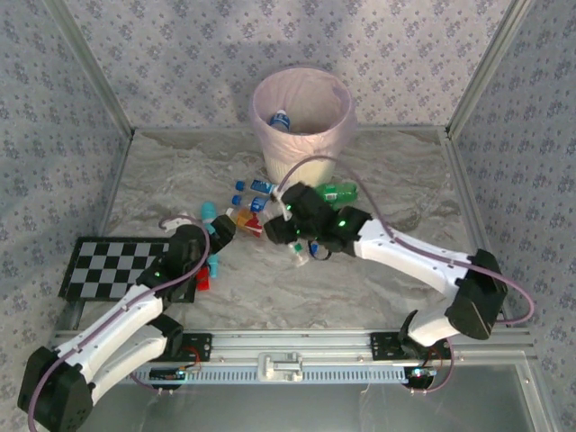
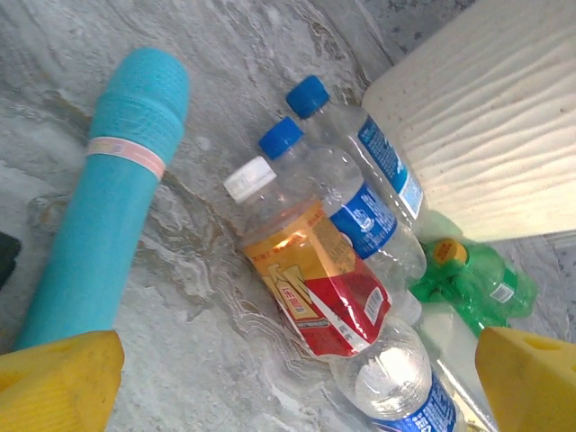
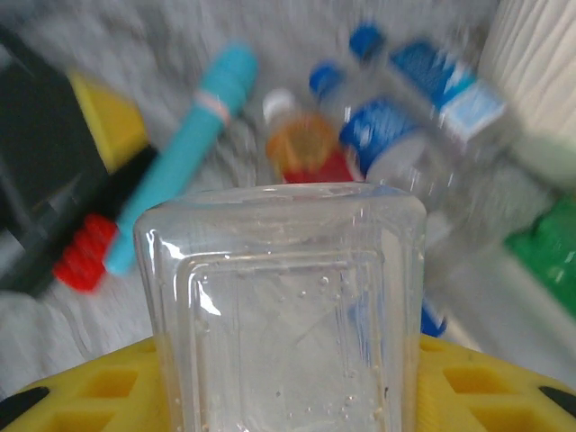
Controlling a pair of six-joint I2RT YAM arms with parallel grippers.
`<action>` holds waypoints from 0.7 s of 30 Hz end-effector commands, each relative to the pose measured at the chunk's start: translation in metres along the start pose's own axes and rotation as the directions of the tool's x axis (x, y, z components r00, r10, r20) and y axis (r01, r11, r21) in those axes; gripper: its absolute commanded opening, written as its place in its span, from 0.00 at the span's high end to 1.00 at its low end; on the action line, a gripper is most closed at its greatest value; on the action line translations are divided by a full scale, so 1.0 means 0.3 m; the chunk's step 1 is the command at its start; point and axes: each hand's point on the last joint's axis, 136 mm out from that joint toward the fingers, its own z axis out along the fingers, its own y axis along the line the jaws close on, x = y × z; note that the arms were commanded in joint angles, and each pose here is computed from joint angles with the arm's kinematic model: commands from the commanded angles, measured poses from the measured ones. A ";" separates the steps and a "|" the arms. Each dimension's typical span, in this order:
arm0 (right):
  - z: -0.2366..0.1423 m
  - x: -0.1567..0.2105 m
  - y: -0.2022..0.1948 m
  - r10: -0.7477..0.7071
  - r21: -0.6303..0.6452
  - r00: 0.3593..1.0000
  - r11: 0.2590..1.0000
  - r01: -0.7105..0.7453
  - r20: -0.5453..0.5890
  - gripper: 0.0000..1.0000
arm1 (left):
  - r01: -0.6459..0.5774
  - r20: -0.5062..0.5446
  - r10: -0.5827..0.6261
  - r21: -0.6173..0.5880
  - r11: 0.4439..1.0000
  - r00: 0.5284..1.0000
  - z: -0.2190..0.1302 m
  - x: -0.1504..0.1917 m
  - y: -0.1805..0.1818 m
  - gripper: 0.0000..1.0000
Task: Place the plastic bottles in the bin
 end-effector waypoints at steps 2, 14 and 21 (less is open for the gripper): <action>-0.166 -0.288 -0.015 0.017 -0.117 0.958 0.993 0.017 0.286 0.51 | -0.060 -0.003 0.060 0.068 0.996 0.998 0.002 -0.013 -0.103 0.00; -0.521 -0.718 -0.195 0.040 -0.069 0.701 0.998 0.013 0.712 0.53 | -0.087 -0.049 0.090 0.073 0.994 0.995 0.008 0.024 -0.124 0.00; -0.545 -0.905 -0.327 -0.066 0.093 0.567 0.995 -0.019 0.821 0.53 | -0.094 -0.056 0.098 0.079 0.992 0.994 -0.006 0.027 -0.128 0.00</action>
